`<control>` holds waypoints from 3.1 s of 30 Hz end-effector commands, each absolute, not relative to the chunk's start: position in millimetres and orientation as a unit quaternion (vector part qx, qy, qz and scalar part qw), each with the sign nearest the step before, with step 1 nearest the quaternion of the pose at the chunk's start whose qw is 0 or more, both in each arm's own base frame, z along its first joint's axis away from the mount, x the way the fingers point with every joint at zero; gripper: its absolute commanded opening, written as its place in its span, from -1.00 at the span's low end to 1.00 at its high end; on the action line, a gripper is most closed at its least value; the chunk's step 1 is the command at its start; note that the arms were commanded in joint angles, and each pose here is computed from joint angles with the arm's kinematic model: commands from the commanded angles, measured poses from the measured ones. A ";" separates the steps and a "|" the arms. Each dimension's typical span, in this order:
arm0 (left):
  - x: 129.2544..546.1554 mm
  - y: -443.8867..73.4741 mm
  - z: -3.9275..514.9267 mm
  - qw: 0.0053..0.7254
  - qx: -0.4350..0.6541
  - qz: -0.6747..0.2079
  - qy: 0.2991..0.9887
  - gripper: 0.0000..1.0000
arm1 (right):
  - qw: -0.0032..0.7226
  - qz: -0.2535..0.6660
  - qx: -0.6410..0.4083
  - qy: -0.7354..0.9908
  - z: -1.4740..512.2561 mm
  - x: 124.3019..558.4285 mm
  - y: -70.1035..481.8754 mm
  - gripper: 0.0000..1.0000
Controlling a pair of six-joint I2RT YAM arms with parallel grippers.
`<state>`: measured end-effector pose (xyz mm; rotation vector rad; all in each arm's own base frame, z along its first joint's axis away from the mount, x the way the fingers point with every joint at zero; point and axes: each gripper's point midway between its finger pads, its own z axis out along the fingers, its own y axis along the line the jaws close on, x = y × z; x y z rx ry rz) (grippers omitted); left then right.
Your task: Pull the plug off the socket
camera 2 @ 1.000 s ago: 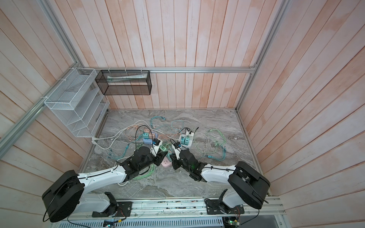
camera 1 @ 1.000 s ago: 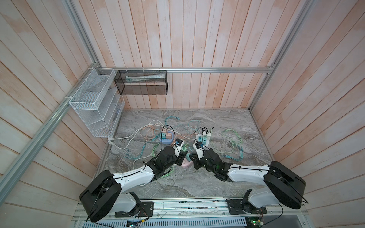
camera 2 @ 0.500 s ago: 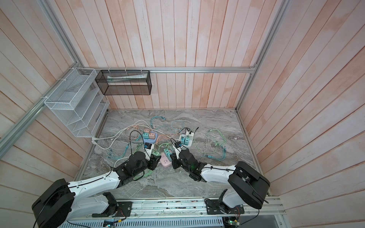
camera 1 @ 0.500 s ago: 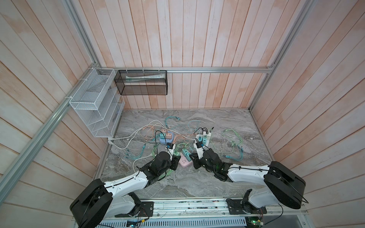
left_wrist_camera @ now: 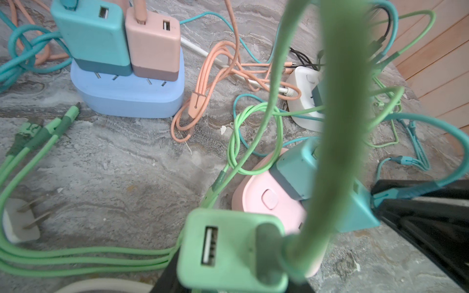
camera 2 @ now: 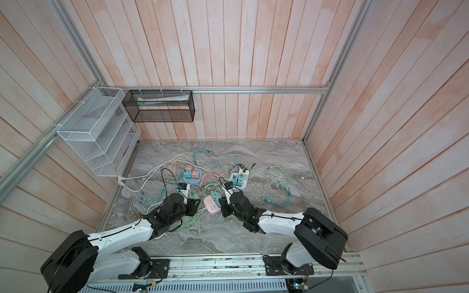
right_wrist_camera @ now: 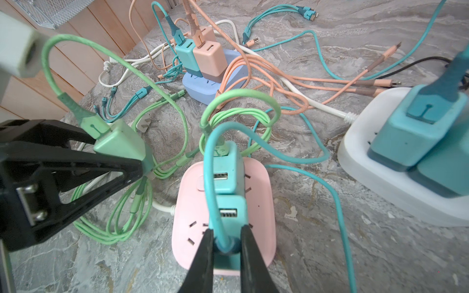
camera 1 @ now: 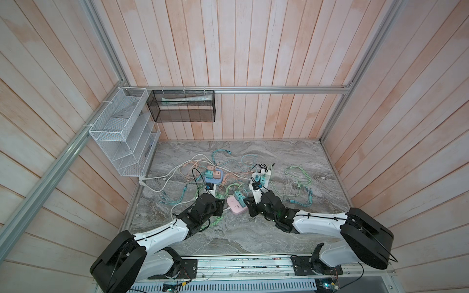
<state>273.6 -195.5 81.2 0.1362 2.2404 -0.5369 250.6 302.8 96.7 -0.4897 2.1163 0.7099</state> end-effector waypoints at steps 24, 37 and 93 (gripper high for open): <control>264.9 -164.0 76.8 0.390 -0.052 -0.197 0.898 0.78 | 0.318 0.201 -0.228 0.898 33.1 223.5 266.1 -0.57; 280.8 -155.8 87.4 0.363 -0.065 -0.129 0.921 0.79 | 0.327 0.196 -0.231 0.895 41.4 226.6 265.9 -0.53; 288.0 -253.7 39.4 0.262 0.169 -0.163 0.936 0.48 | 0.377 0.188 -0.257 0.870 62.8 252.6 296.5 -0.07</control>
